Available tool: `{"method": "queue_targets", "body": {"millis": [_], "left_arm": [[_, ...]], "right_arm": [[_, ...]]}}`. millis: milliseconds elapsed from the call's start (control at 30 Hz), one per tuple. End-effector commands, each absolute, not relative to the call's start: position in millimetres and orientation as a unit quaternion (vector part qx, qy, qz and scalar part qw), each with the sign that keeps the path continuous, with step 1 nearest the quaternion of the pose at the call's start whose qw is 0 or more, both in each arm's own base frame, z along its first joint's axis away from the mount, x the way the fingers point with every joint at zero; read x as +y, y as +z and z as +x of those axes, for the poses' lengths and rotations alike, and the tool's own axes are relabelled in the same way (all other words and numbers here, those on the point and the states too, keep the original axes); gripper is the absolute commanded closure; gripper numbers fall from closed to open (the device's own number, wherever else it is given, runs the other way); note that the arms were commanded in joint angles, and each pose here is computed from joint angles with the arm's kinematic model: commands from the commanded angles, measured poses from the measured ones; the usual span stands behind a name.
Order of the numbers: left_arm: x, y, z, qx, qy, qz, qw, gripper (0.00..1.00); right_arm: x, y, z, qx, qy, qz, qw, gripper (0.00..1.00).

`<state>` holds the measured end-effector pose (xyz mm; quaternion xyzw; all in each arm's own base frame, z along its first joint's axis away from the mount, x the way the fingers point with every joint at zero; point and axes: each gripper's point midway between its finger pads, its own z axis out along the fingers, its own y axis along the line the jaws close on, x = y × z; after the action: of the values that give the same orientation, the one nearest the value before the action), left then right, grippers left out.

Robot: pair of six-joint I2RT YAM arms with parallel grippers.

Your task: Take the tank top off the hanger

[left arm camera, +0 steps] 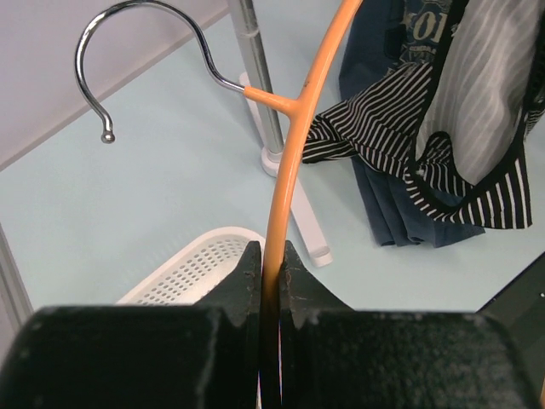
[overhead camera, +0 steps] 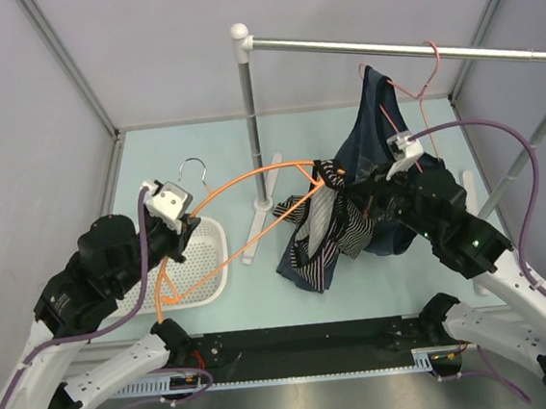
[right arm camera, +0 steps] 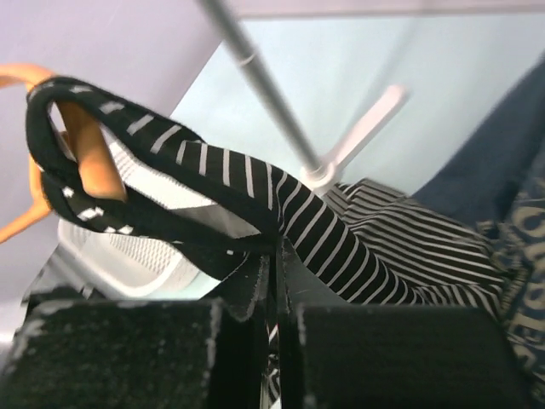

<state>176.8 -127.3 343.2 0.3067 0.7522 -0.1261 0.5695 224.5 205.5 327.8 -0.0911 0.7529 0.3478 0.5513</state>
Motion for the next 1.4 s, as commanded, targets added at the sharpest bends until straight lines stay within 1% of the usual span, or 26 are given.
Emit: {"method": "queue_targets", "body": {"millis": [0, 100, 200, 300, 333, 467, 500, 533, 600, 633, 700, 733, 800, 833, 867, 933, 967, 1000, 1100, 1133, 1167, 1300, 1367], "left_arm": [[-113, 353, 186, 0.762, -0.112, 0.238, 0.591, 1.0], [-95, 340, 190, 0.788, -0.067, 0.208, 0.576, 1.0], [-91, 328, 189, 0.804, -0.059, 0.196, 0.558, 1.0], [-86, 325, 187, 0.806, -0.054, 0.189, 0.559, 1.0], [-86, 330, 185, 0.798, -0.065, 0.188, 0.568, 1.0], [-81, 354, 179, 0.769, -0.087, 0.172, 0.609, 1.0], [-77, 360, 178, 0.764, -0.086, 0.162, 0.619, 1.0], [-72, 372, 178, 0.754, -0.088, 0.147, 0.634, 1.0], [-59, 387, 178, 0.745, -0.077, 0.115, 0.652, 1.0], [-56, 402, 176, 0.733, -0.086, 0.103, 0.667, 1.0], [-65, 421, 173, 0.708, -0.118, 0.113, 0.686, 1.0], [-73, 426, 171, 0.699, -0.135, 0.13, 0.69, 1.0], [-100, 430, 166, 0.682, -0.183, 0.181, 0.684, 1.0], [-109, 428, 164, 0.681, -0.197, 0.196, 0.678, 1.0], [-117, 425, 165, 0.677, -0.195, 0.225, 0.672, 1.0], [-148, 408, 163, 0.683, -0.227, 0.283, 0.634, 1.0], [-157, 402, 164, 0.684, -0.234, 0.302, 0.621, 1.0], [-171, 391, 164, 0.688, -0.248, 0.326, 0.598, 1.0], [-184, 369, 173, 0.704, -0.238, 0.351, 0.571, 1.0], [-185, 365, 175, 0.706, -0.232, 0.354, 0.568, 1.0], [-186, 361, 177, 0.704, -0.223, 0.363, 0.568, 1.0], [-194, 351, 176, 0.686, -0.205, 0.403, 0.57, 1.0], [-196, 349, 175, 0.674, -0.19, 0.424, 0.574, 1.0]], "right_arm": [[168, 347, 235, 0.738, 0.304, -0.006, 0.602, 1.0], [155, 348, 230, 0.741, 0.289, 0.006, 0.606, 1.0], [158, 354, 221, 0.735, 0.307, -0.015, 0.605, 1.0], [181, 346, 210, 0.749, 0.337, -0.071, 0.567, 1.0], [194, 341, 200, 0.751, 0.362, -0.104, 0.542, 1.0], [221, 315, 183, 0.778, 0.388, -0.155, 0.468, 1.0], [222, 313, 181, 0.782, 0.389, -0.158, 0.461, 0.98], [222, 312, 180, 0.785, 0.387, -0.155, 0.459, 0.84], [223, 312, 174, 0.785, 0.391, -0.159, 0.453, 0.65], [224, 315, 172, 0.782, 0.395, -0.164, 0.454, 0.4], [224, 320, 169, 0.778, 0.396, -0.177, 0.455, 0.22], [225, 333, 165, 0.768, 0.405, -0.186, 0.459, 0.1], [222, 340, 161, 0.767, 0.401, -0.198, 0.46, 0.05], [220, 358, 160, 0.758, 0.403, -0.2, 0.472, 0.01], [216, 358, 156, 0.764, 0.399, -0.202, 0.465, 0.0], [207, 365, 149, 0.768, 0.39, -0.209, 0.463, 0.0], [203, 381, 145, 0.76, 0.394, -0.209, 0.473, 0.0], [199, 384, 141, 0.759, 0.394, -0.212, 0.473, 0.0], [180, 400, 125, 0.753, 0.392, -0.206, 0.487, 0.0], [173, 399, 120, 0.76, 0.388, -0.199, 0.482, 0.0], [164, 411, 113, 0.752, 0.388, -0.193, 0.496, 0.0], [138, 415, 110, 0.77, 0.355, -0.151, 0.508, 0.0], [140, 411, 110, 0.778, 0.354, -0.155, 0.496, 0.0]]}}
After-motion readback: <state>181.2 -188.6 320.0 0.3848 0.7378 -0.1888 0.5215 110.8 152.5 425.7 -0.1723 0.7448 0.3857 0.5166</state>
